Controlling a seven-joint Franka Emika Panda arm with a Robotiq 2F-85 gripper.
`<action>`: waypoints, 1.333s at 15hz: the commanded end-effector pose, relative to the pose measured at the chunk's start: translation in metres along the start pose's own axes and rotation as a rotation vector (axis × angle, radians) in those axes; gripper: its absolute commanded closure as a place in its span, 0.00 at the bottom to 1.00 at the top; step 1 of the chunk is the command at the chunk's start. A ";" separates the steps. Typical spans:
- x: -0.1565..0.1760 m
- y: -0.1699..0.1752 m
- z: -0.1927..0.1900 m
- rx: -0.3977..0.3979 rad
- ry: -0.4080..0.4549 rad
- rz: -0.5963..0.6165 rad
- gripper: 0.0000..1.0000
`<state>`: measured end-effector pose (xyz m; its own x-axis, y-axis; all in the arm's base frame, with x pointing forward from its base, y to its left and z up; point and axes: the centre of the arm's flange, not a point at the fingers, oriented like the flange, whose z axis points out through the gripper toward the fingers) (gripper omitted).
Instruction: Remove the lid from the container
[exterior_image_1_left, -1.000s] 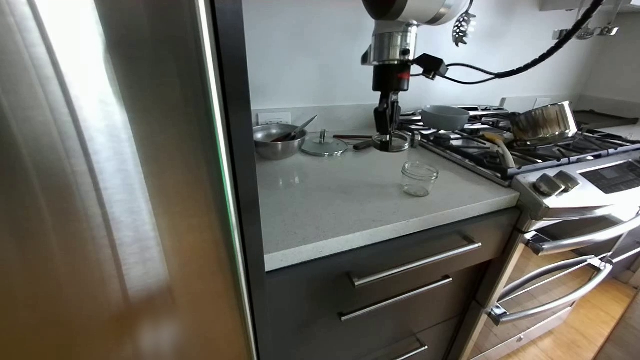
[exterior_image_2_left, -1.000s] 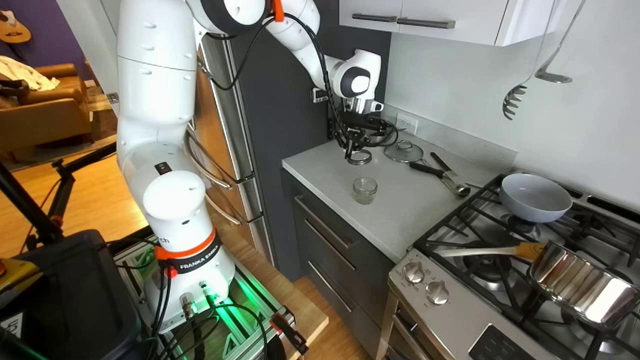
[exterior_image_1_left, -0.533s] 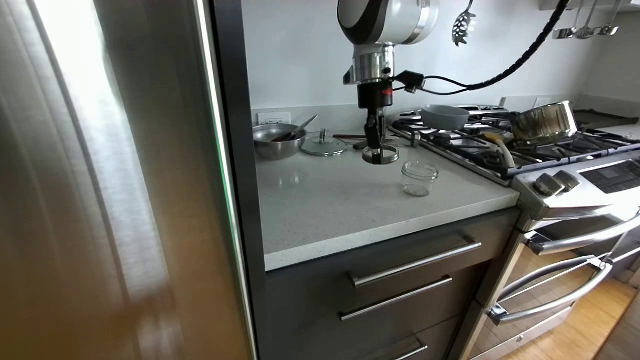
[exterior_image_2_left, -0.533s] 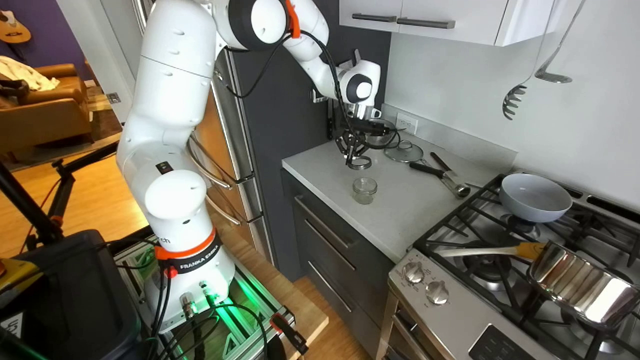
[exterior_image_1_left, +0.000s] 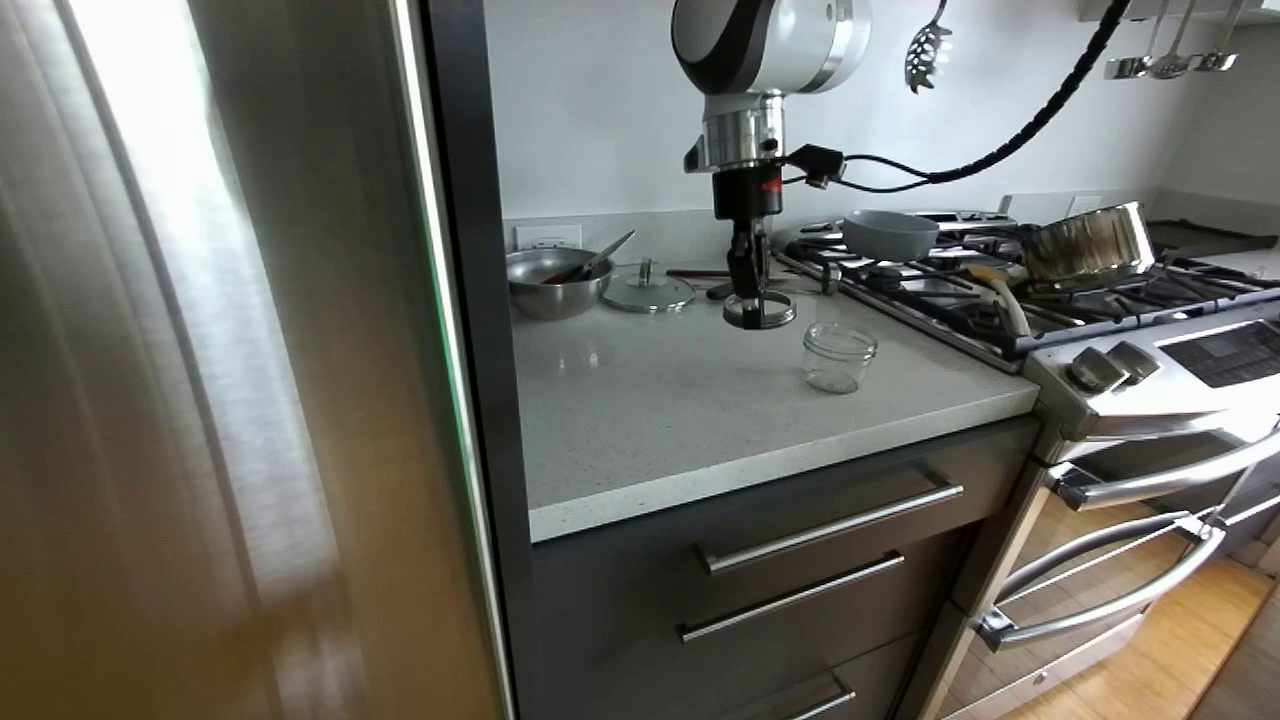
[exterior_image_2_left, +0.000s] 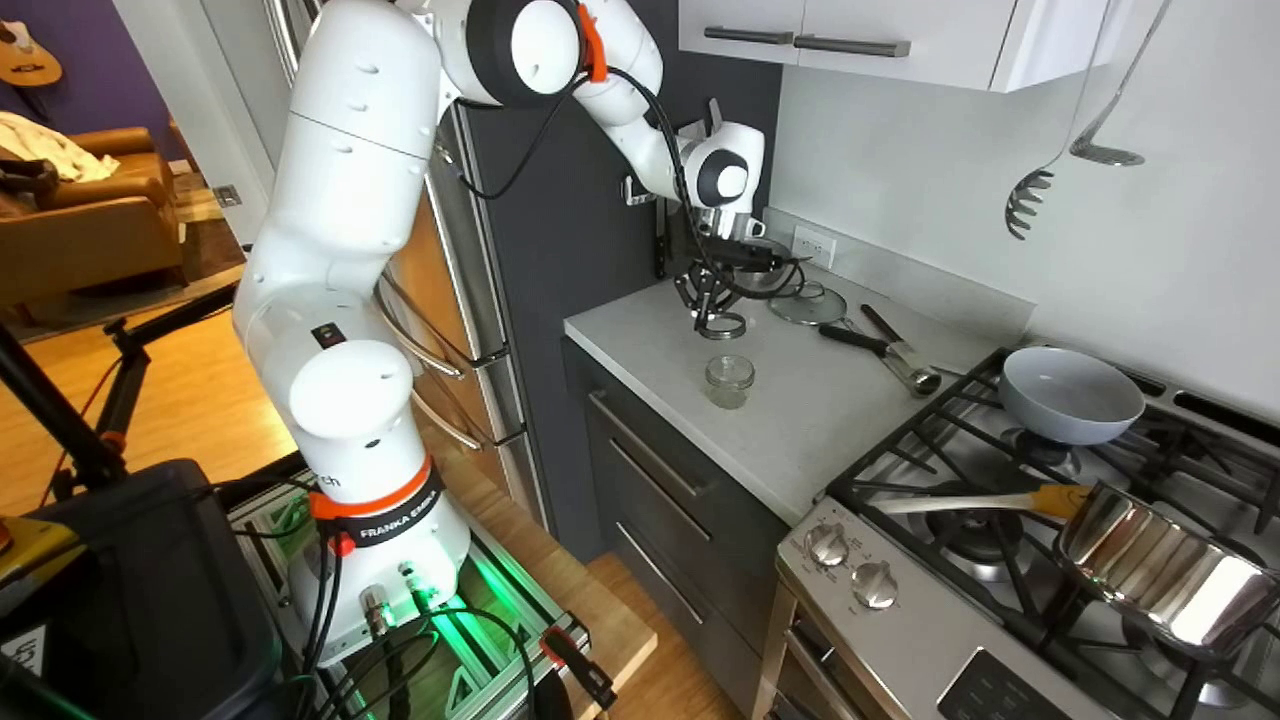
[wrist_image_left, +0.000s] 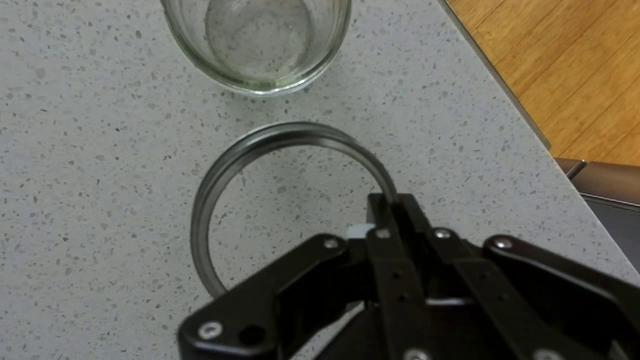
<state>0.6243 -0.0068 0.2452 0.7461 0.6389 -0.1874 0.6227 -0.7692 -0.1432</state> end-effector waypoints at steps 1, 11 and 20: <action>0.008 0.005 0.007 0.006 0.051 -0.044 0.98; 0.030 0.022 0.043 0.090 0.124 -0.071 0.98; 0.040 0.030 0.068 0.095 0.116 -0.069 0.98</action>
<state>0.6503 -0.0030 0.1759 0.7280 0.6817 -0.0731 0.6527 -0.7217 -0.2305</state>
